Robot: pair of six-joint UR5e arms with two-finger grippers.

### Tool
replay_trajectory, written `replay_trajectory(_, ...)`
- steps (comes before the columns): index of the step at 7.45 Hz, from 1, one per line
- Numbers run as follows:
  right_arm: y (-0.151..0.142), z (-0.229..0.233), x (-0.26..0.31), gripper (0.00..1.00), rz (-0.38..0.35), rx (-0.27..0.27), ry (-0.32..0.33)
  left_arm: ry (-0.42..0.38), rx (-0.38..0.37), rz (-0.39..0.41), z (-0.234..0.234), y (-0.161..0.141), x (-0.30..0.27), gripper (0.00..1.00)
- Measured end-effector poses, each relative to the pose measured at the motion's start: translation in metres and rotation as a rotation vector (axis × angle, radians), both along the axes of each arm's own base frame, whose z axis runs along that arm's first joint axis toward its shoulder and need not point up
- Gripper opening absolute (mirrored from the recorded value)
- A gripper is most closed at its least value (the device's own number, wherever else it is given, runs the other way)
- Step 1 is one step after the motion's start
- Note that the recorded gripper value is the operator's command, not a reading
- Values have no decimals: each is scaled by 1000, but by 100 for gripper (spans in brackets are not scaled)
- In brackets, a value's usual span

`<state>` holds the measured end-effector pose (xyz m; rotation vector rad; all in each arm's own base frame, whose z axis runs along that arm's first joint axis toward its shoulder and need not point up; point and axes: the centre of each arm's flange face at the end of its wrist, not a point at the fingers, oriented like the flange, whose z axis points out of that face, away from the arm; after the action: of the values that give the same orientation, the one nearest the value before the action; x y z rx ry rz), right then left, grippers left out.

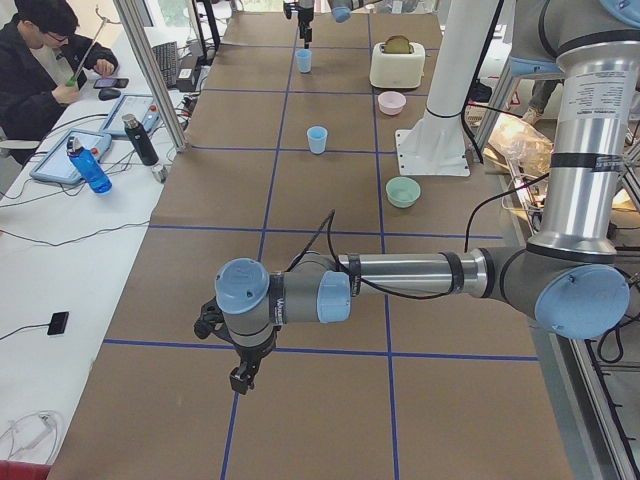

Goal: Stack blue cups with both arms
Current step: 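Reach the right gripper down to the other light-blue cup and grasp it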

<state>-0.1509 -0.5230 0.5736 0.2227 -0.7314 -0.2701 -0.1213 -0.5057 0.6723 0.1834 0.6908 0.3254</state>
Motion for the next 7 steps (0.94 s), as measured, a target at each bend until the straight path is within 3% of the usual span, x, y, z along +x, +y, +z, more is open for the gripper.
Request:
replay_trajectory(1, -7, 11, -5, 77, -2, 7, -5, 0, 3, 0, -1, 0, 0, 98)
replay_trajectory(2, -12, 25, -8, 28, -2, 21, -16, -1, 6, 1, -1, -1, 0, 98)
replay_trajectory(3, -14, 33, -10, 0, -3, 34, -31, -1, 8, 2, -1, -1, 0, 98)
replay_trajectory(7, -10, 13, -9, 0, -20, 61, -85, 0, 12, 2, -1, 0, 1, 98)
